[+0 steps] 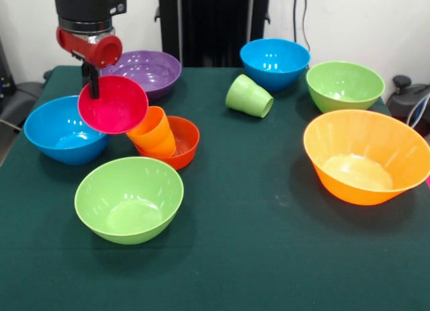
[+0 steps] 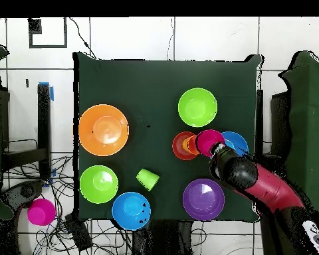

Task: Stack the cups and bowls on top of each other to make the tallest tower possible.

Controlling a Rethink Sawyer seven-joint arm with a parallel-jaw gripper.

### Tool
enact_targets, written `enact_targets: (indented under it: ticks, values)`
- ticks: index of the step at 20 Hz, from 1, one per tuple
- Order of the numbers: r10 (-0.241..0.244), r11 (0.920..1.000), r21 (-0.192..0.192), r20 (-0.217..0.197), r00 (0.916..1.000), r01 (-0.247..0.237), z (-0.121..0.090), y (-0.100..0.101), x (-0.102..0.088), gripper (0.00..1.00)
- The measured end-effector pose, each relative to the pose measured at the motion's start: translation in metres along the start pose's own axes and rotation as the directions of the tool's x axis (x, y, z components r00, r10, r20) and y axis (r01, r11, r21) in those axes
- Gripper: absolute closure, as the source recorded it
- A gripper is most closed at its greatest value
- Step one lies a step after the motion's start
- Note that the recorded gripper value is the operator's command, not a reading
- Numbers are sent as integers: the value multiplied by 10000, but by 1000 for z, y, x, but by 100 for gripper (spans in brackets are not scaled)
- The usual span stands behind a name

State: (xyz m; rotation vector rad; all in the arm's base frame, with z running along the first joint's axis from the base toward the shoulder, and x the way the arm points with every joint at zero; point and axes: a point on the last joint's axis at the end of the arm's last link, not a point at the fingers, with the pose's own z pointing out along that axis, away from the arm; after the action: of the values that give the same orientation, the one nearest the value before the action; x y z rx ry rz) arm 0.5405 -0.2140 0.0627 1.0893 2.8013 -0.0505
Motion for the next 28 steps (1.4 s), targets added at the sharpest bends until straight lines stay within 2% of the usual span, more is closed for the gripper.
enact_targets:
  ticks: [28]
  values:
    - [-424, 9988, 214, -255, 9988, 429, -5, 17, 14, 100]
